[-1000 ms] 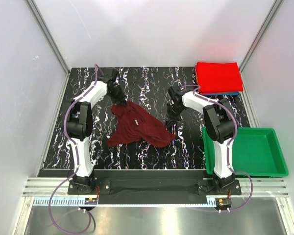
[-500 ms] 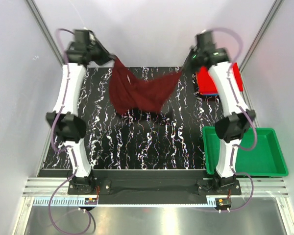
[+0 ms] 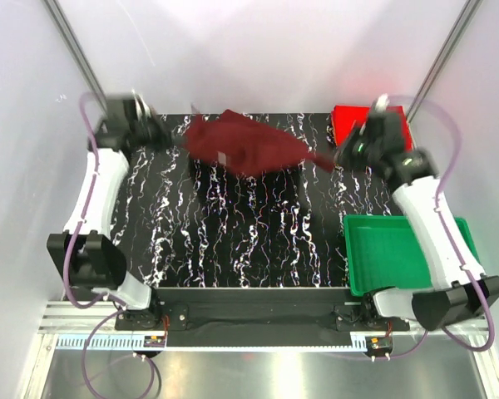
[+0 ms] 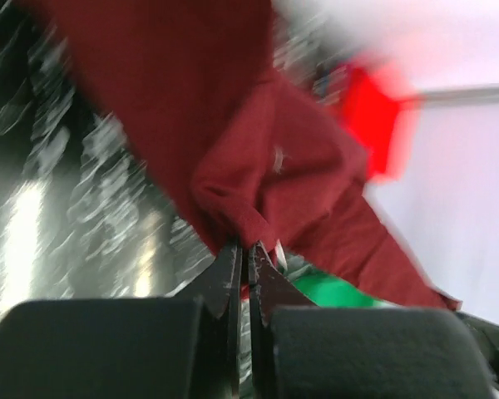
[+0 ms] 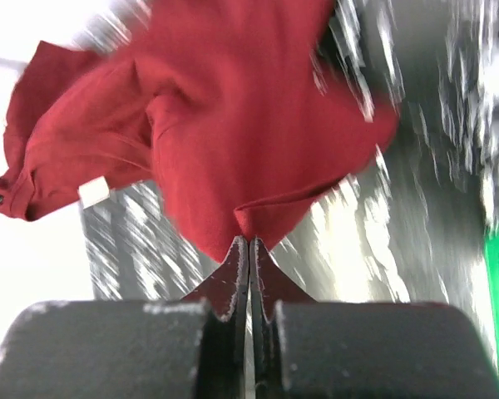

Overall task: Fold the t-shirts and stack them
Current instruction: Flatten the tshirt out

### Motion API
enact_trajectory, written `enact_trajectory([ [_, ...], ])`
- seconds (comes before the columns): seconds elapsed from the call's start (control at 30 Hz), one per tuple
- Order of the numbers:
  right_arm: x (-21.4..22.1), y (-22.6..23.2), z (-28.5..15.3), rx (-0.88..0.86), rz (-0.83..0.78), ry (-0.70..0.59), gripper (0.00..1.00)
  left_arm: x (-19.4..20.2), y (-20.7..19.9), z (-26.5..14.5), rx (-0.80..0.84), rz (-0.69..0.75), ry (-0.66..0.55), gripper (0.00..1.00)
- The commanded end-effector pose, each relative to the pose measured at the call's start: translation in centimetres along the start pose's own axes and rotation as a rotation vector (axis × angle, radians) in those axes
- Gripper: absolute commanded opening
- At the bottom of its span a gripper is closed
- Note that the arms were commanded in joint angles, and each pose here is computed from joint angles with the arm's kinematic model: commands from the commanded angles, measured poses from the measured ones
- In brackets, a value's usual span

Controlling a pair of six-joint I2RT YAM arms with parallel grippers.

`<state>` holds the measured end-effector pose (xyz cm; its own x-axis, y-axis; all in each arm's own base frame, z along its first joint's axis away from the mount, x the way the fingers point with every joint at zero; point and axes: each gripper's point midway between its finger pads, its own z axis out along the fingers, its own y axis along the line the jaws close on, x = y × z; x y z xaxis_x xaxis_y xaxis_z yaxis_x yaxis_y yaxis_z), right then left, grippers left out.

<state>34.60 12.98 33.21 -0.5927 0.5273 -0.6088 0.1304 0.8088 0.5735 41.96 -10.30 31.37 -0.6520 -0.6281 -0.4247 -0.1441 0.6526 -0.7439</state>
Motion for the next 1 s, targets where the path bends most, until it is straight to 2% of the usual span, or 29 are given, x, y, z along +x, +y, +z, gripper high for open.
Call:
enact_trajectory([
  [0.0, 8.1, -3.5, 3.4, -0.009, 0.081, 0.178, 0.0, 6.0, 10.6, 1.3, -0.224, -0.02, 0.112, 0.0],
  [0.03, 9.7, -3.5, 3.8, -0.033, 0.067, 0.202, 0.0, 6.5, 12.5, 1.7, -0.255, -0.013, 0.101, 0.0],
  [0.07, 12.7, -5.2, 4.3, 0.003, 0.059, 0.266, 0.0, 9.1, 15.6, 2.1, -0.308, -0.041, 0.151, 0.0],
  [0.17, 18.3, -6.7, 3.9, 0.054, 0.009, 0.389, 0.0, 11.4, 19.9, 2.6, -0.403, -0.071, 0.217, 0.0],
  [0.23, 20.9, -7.1, 3.7, 0.074, 0.002, 0.452, 0.0, 13.0, 23.0, 2.1, -0.522, -0.081, 0.263, 0.0],
  [0.3, 23.4, -7.4, 3.3, 0.083, -0.004, 0.498, 0.0, 13.1, 24.6, 1.5, -0.58, -0.075, 0.255, 0.0],
  [0.53, 26.4, -7.4, 2.1, 0.112, -0.004, 0.566, 0.0, 11.9, 25.7, 0.2, -0.654, -0.074, 0.195, 0.01],
  [0.57, 26.8, -7.8, 2.0, 0.128, -0.002, 0.573, 0.0, 11.7, 25.6, 0.0, -0.658, -0.074, 0.185, 0.1],
  [0.63, 27.7, -8.0, 1.6, 0.139, 0.009, 0.59, 0.0, 11.3, 25.9, -0.4, -0.678, -0.071, 0.16, 0.19],
  [0.7, 28.9, -8.3, 1.7, 0.141, 0.023, 0.619, 0.0, 10.3, 25.6, -1.0, -0.69, -0.046, 0.13, 0.37],
  [0.8, 30.3, -6.5, 2.3, 0.077, 0.021, 0.67, 0.0, 8.4, 24.2, -1.6, -0.675, -0.006, 0.066, 0.5],
  [0.87, 30.7, -2.9, 2.4, -0.027, -0.016, 0.687, 0.0, 8.0, 23.8, -1.9, -0.672, 0.001, 0.05, 0.54],
  [0.93, 32.1, -1.7, 3.4, -0.032, -0.063, 0.734, 0.0, 9.1, 23.6, -2.1, -0.664, -0.001, 0.074, 0.55],
  [0.97, 32.2, 0.3, 3.3, -0.064, -0.09, 0.741, 0.01, 9.7, 23.7, -2.2, -0.662, -0.002, 0.087, 0.55],
])
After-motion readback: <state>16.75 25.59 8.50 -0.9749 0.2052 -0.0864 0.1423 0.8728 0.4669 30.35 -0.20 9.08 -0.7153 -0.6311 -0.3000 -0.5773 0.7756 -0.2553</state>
